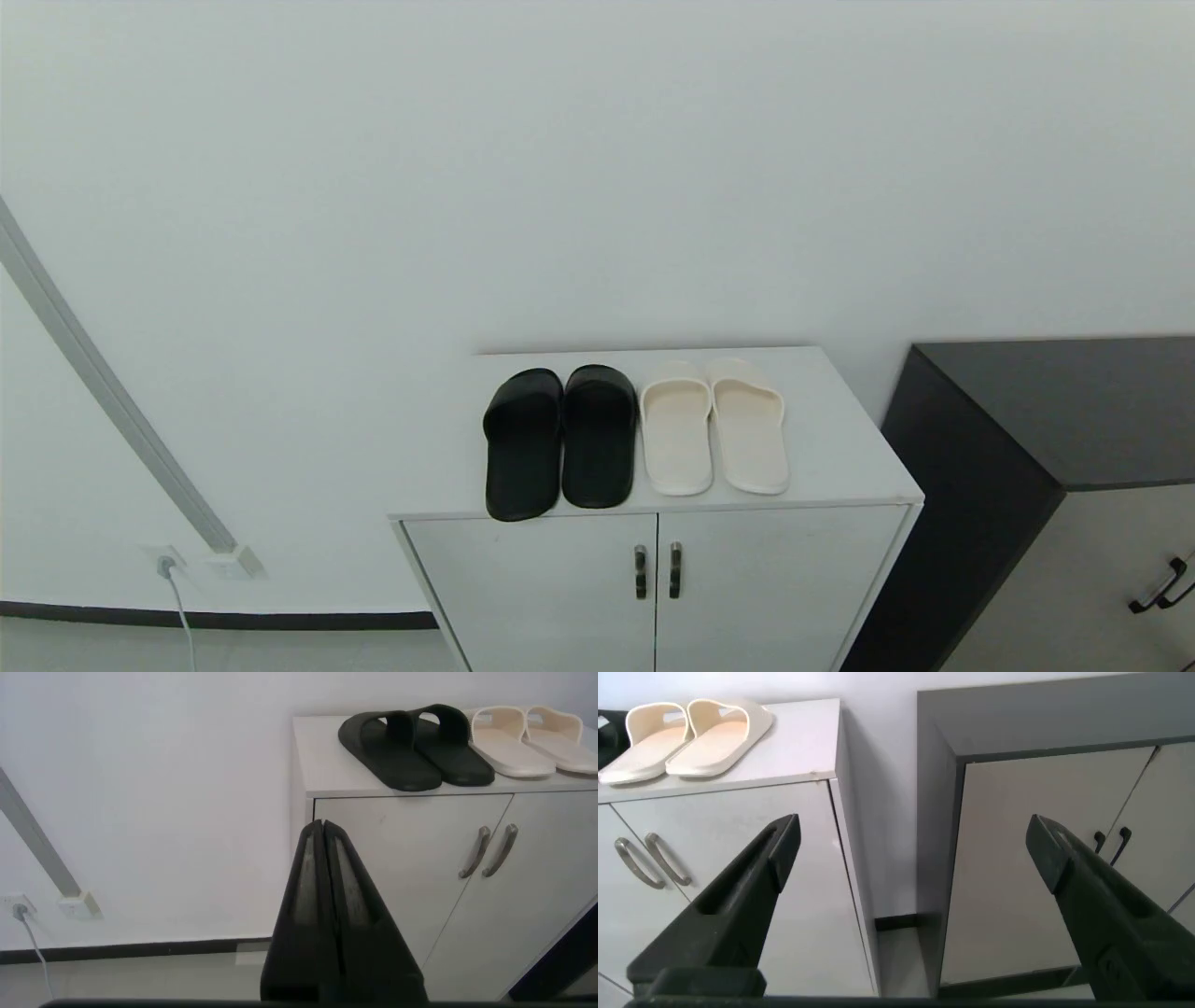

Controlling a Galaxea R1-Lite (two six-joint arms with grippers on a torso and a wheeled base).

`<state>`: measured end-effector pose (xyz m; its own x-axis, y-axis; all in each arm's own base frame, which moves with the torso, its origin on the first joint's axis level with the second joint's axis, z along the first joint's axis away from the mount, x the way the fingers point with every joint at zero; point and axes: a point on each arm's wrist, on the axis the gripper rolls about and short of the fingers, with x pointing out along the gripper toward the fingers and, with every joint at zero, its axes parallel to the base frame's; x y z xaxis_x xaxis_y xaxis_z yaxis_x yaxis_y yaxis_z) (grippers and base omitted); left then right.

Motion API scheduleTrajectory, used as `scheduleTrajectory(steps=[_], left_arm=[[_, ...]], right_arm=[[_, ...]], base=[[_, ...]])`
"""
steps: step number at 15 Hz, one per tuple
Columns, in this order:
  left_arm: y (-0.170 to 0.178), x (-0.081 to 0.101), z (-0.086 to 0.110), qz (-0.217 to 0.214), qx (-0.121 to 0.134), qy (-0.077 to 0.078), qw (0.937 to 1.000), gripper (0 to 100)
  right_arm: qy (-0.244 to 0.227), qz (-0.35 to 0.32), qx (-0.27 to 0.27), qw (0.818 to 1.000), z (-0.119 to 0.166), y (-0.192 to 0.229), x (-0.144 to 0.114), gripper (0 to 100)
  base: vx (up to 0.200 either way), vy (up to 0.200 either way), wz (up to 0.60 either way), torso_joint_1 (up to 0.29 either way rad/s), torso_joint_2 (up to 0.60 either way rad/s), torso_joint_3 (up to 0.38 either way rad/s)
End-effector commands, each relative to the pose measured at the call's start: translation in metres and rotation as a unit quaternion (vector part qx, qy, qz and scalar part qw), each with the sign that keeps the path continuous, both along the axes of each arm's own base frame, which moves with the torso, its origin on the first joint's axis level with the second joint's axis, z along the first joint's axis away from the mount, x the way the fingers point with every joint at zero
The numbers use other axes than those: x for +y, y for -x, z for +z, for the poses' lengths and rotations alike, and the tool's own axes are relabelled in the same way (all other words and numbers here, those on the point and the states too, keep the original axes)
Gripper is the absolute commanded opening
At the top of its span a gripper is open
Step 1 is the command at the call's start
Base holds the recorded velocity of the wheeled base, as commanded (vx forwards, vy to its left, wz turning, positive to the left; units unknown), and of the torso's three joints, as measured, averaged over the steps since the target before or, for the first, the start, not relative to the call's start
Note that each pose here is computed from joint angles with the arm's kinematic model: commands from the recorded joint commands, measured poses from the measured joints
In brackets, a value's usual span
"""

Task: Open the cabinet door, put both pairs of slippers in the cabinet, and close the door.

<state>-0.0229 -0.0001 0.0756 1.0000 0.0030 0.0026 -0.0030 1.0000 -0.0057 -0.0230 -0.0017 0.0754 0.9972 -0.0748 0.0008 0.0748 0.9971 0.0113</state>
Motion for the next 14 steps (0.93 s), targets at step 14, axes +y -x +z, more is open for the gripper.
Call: scheduleTrajectory(steps=[14], left_arm=[[0.000, 0.000, 0.000, 0.000, 0.001, -0.001, 1.0000, 0]], right_arm=[[-0.027, 0.127, 0.153, 0.980, 0.064, -0.058, 0.007, 100]], base=[[0.000, 0.000, 0.00, 0.000, 0.00, 0.000]])
